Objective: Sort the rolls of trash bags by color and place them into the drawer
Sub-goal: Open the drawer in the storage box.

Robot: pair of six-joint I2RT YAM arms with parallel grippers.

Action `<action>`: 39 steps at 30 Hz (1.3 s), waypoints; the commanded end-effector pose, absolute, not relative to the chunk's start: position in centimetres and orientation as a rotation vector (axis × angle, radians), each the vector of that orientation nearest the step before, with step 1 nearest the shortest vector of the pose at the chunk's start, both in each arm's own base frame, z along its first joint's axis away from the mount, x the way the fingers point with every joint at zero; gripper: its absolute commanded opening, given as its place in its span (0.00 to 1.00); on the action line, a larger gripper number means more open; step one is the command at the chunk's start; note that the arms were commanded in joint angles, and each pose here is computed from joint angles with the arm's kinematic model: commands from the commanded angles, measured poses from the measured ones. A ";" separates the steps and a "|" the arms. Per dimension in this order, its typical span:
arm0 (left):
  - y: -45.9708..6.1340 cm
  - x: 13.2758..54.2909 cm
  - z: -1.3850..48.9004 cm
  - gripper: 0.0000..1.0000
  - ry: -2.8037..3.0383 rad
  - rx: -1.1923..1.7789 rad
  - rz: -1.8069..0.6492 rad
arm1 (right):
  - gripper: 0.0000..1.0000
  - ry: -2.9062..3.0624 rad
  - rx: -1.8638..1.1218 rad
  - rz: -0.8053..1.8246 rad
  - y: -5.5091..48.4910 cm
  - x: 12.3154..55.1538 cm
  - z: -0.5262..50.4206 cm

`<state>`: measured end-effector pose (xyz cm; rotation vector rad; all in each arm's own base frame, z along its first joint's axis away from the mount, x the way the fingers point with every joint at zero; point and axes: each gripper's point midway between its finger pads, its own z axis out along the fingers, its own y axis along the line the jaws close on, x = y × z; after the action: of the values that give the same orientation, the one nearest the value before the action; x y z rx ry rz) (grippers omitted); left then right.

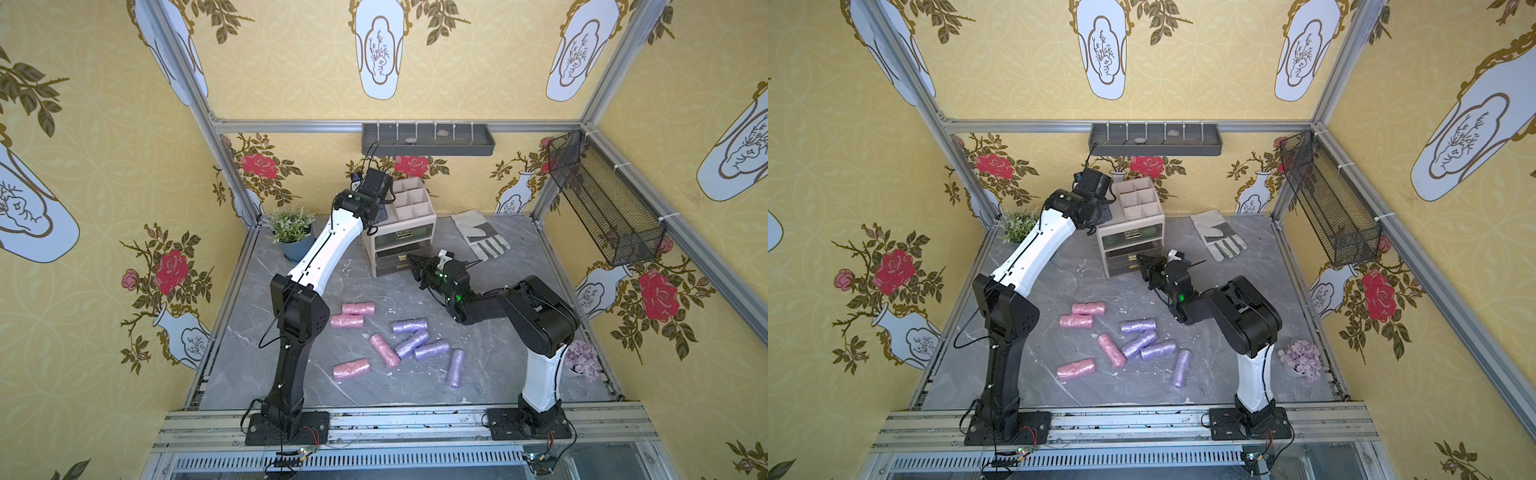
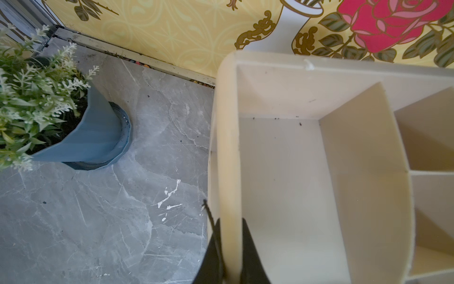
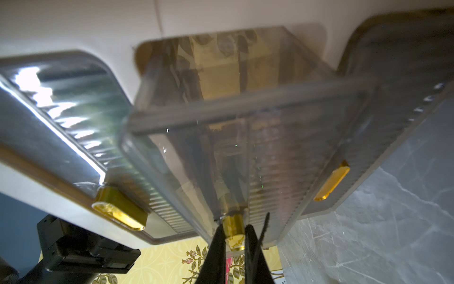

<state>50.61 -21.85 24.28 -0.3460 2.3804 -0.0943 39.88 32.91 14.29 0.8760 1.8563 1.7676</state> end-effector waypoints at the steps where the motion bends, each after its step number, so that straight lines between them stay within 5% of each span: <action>1: -23.3 47.6 19.5 0.00 2.605 -0.312 -0.124 | 0.05 1.934 0.888 1.777 33.2 38.7 13.3; 39: -23.2 47.4 19.6 0.00 2.605 -0.310 -0.122 | 0.04 2.072 0.862 1.746 29.9 34.5 12.4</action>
<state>50.55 -21.78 24.40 -0.3476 2.3730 -0.0874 35.32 29.96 13.93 0.8330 1.9958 1.7824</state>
